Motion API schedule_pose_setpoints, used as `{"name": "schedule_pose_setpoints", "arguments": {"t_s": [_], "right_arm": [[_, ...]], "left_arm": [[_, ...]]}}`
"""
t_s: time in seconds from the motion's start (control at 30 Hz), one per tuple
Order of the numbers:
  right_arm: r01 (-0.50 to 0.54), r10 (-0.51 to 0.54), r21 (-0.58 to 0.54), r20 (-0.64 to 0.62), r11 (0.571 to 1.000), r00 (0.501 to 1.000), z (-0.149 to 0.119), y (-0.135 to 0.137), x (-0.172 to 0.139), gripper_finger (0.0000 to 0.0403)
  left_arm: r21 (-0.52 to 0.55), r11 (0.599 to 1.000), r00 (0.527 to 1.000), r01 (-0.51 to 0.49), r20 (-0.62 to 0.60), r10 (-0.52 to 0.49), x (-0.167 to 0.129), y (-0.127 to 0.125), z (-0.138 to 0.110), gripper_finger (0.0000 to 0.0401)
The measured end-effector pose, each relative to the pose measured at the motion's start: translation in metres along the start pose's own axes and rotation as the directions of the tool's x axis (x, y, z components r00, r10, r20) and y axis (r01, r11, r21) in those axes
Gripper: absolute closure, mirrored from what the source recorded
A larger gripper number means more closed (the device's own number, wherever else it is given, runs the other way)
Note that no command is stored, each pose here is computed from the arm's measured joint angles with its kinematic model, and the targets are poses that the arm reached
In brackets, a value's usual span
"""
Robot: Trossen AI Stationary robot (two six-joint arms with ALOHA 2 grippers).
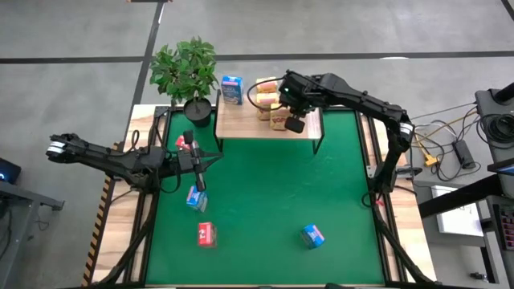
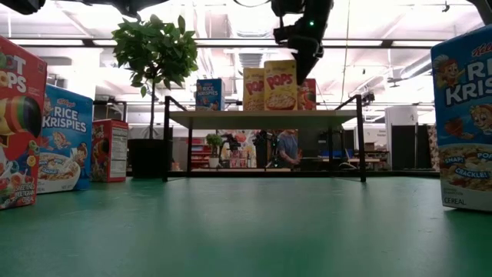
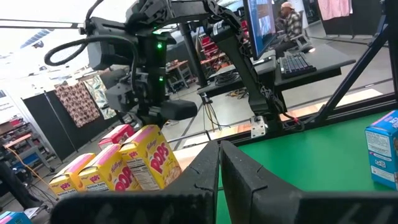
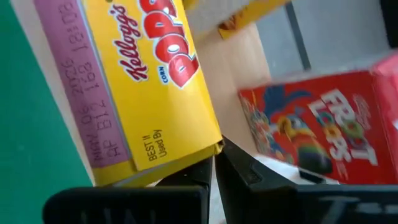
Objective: Stack cereal on shelf
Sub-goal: Put the yellow cereal box on the shelf
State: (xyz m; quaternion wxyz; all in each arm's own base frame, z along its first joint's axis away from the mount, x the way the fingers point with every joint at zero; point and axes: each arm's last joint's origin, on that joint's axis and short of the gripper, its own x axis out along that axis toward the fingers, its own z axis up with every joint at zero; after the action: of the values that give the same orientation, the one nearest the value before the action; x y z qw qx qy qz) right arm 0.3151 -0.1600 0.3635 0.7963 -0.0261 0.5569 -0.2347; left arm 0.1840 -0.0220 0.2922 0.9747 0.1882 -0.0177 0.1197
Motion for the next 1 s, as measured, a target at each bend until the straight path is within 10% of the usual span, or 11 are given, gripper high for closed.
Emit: {"name": "schedule_pose_setpoints", "arguments": {"t_s": [1.0], "right_arm": [[-0.080, 0.084, -0.037, 0.141, 0.996, 0.986, 0.023, 0.018, 0.016, 0.0394]], "left_arm": [[0.000, 1.000, 1.000, 0.001, -0.001, -0.001, 0.000, 0.000, 0.000, 0.0401]]}}
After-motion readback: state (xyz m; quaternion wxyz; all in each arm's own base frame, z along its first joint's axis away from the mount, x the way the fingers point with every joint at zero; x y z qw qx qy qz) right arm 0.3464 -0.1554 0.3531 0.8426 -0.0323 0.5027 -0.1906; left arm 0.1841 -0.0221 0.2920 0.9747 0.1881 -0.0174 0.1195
